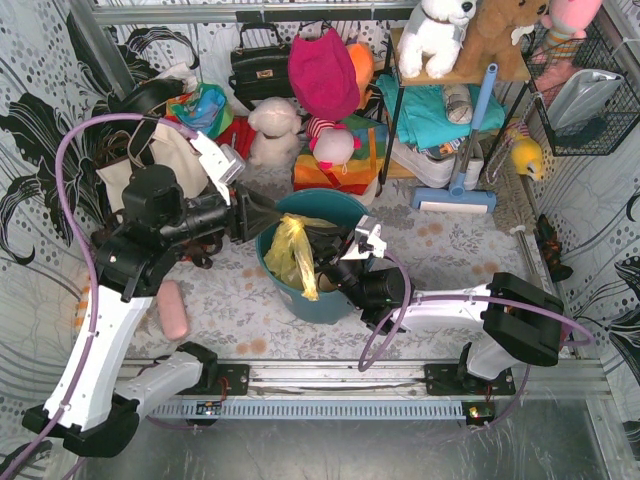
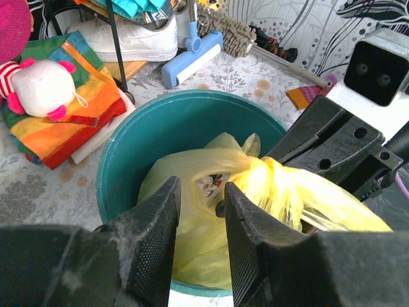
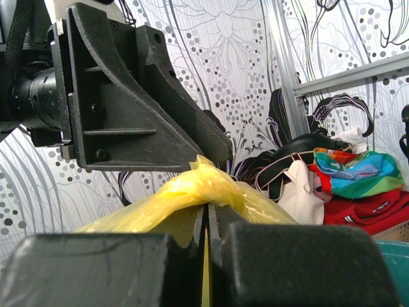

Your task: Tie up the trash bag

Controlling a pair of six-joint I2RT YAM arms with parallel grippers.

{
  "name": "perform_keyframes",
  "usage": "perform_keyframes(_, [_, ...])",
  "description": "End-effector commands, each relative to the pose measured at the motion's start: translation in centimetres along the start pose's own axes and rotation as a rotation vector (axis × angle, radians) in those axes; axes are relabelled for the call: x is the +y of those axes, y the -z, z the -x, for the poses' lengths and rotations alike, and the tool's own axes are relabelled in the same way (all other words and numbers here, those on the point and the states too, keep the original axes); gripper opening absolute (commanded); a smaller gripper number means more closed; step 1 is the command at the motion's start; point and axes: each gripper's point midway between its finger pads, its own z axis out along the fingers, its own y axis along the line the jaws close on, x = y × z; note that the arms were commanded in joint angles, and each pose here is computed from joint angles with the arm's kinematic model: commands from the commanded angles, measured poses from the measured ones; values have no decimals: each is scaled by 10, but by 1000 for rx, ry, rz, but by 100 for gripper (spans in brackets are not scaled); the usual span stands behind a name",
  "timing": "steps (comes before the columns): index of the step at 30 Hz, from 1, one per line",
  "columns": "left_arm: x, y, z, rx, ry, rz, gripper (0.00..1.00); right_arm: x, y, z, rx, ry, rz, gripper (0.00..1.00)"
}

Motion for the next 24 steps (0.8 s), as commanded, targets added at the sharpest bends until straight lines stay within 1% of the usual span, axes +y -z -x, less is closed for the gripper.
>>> perform_keyframes(1, [-2,11,13,-22,-92,22,42,5,-2,15,-46,-38,12,0])
perform_keyframes(6, [-6,13,5,7,-98,-3,42,5,-2,14,-45,-39,10,0])
perform_keyframes(9, [2,11,0,21,-91,35,43,5,-3,14,-45,-39,11,0])
perform_keyframes(12, [3,12,-4,33,-93,40,43,4,-3,14,-44,-41,8,0])
perform_keyframes(19, [-8,14,-6,33,-111,-18,44,4,-3,15,-50,-43,7,0])
perform_keyframes(24, [-4,6,-7,27,-96,-21,45,4,-4,13,-47,-47,5,0])
